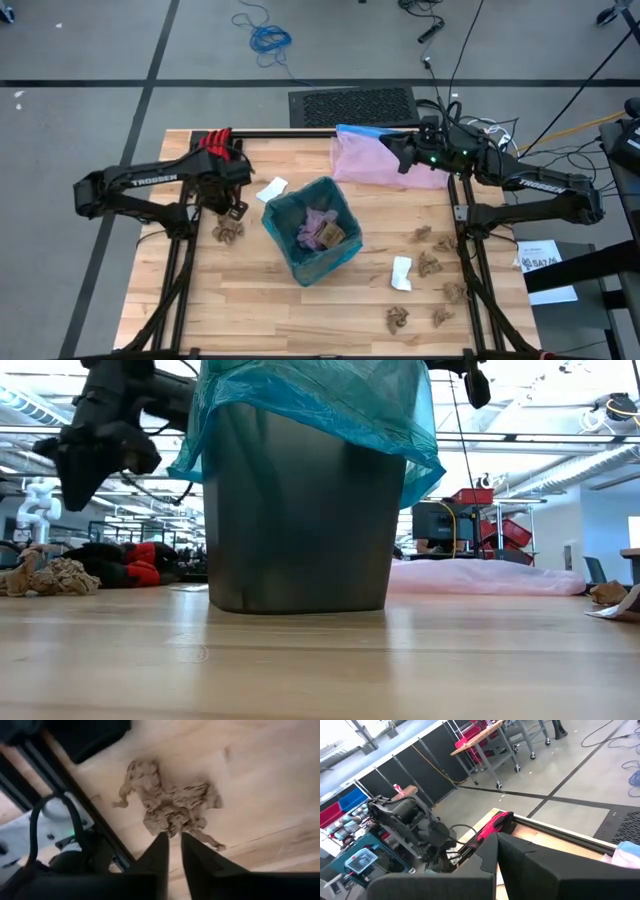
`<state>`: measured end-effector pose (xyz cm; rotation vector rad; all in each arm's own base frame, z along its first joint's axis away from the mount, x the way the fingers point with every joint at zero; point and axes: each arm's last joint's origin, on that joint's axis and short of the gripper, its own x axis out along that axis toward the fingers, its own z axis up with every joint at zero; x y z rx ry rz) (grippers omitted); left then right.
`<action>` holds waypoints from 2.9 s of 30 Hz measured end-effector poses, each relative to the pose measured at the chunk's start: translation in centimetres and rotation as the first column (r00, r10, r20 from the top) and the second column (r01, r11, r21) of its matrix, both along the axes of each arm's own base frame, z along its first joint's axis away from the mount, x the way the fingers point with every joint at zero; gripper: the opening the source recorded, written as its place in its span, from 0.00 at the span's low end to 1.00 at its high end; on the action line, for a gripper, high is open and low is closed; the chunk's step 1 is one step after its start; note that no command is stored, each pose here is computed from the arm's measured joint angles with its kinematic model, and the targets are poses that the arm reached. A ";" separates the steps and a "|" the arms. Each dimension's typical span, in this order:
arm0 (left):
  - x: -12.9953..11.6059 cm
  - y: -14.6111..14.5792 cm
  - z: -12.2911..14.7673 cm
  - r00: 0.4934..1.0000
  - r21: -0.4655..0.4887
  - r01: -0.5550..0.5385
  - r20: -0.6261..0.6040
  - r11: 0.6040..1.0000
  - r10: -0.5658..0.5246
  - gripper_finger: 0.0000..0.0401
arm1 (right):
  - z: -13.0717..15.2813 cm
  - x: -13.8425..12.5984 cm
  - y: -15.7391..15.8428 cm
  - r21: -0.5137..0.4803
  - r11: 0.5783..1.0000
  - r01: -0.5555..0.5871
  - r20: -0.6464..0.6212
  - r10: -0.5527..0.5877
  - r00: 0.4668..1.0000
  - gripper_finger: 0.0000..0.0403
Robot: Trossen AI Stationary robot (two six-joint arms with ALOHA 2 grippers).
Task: Place trash/remove bag and relplace
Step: Put the brown napkin into the black trash bin
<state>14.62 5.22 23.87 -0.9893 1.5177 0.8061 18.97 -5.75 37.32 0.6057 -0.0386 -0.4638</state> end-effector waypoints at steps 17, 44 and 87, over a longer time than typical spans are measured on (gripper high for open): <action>1.0 0.7 -4.2 0.992 -0.023 -0.122 0.010 0.992 0.122 0.53 | 0.0 0.0 0.1 -0.003 1.000 -0.029 -0.002 0.029 1.000 0.00; 3.2 -1.1 -11.2 0.998 -0.188 -0.036 -0.065 0.981 0.024 0.39 | 0.0 0.1 0.2 -0.018 0.998 -0.057 -0.008 0.057 0.998 0.00; 6.1 0.0 19.0 0.498 0.549 -0.017 0.729 0.835 -0.469 0.02 | 0.0 0.1 0.1 -0.089 0.994 -0.061 -0.043 0.058 0.997 0.00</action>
